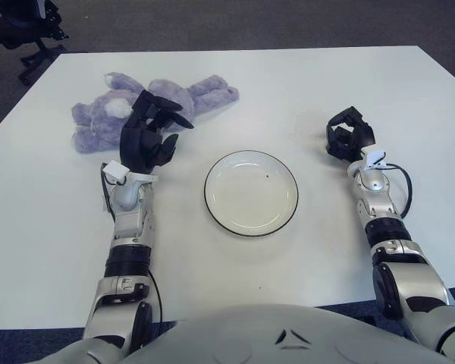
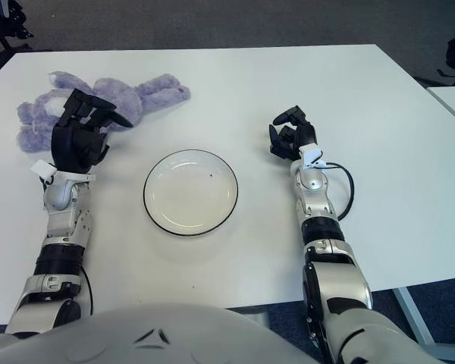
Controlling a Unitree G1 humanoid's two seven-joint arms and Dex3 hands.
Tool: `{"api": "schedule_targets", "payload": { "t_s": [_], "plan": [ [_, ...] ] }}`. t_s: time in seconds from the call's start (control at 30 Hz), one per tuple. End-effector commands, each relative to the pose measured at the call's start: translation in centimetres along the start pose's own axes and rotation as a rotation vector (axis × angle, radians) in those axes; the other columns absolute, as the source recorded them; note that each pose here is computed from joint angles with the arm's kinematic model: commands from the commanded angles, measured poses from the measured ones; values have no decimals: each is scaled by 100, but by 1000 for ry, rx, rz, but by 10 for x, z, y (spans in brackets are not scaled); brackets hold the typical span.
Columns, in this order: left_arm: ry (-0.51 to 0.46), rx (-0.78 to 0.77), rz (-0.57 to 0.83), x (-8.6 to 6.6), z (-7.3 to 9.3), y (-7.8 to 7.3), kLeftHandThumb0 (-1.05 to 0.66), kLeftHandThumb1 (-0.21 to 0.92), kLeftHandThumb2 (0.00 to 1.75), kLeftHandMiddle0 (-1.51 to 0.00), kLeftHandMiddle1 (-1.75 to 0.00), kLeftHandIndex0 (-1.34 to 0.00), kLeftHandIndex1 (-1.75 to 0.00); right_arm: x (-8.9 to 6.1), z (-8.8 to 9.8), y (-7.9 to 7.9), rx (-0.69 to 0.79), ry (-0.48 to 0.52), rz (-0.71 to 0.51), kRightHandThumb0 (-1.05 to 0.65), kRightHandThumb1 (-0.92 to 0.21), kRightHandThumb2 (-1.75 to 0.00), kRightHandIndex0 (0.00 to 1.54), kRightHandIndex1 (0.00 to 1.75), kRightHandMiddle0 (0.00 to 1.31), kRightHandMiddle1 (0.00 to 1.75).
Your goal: Put the doll into the plate.
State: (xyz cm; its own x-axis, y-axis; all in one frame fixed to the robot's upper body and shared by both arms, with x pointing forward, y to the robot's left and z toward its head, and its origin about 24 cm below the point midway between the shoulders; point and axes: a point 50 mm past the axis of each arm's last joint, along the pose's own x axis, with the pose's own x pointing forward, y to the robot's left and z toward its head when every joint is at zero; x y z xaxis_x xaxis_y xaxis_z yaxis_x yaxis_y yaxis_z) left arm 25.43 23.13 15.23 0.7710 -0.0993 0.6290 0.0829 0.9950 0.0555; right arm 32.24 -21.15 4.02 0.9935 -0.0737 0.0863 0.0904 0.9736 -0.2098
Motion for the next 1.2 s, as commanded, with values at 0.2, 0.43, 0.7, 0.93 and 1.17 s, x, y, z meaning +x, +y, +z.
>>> {"api": "schedule_targets", "payload": {
  "t_s": [0.2, 0.43, 0.7, 0.93, 1.17],
  "plan": [
    [-43, 120, -26, 17, 22, 13, 0, 92, 19, -64, -128, -41, -131, -25, -44, 10, -27, 217, 36, -40, -61, -93, 88, 175, 40, 175],
    [-45, 374, -48, 23, 23, 25, 0, 92, 16, -56, -128, -53, -129, -23, -44, 11, -27, 218, 36, -40, -60, -94, 88, 175, 40, 175],
    [8, 882, -88, 29, 21, 38, 25, 91, 9, -68, -121, -52, -64, -21, -43, 12, -28, 218, 38, -40, -60, -94, 88, 175, 40, 175],
    [14, 992, -93, 29, 18, 40, 37, 92, 4, -73, -118, -55, -22, -21, -43, 12, -29, 218, 39, -40, -60, -94, 88, 175, 40, 175],
    [23, 1189, -100, 35, 19, 41, -23, 92, 3, -78, -156, -54, -13, -22, -43, 12, -32, 216, 38, -40, -60, -94, 88, 175, 40, 175]
  ]
}}
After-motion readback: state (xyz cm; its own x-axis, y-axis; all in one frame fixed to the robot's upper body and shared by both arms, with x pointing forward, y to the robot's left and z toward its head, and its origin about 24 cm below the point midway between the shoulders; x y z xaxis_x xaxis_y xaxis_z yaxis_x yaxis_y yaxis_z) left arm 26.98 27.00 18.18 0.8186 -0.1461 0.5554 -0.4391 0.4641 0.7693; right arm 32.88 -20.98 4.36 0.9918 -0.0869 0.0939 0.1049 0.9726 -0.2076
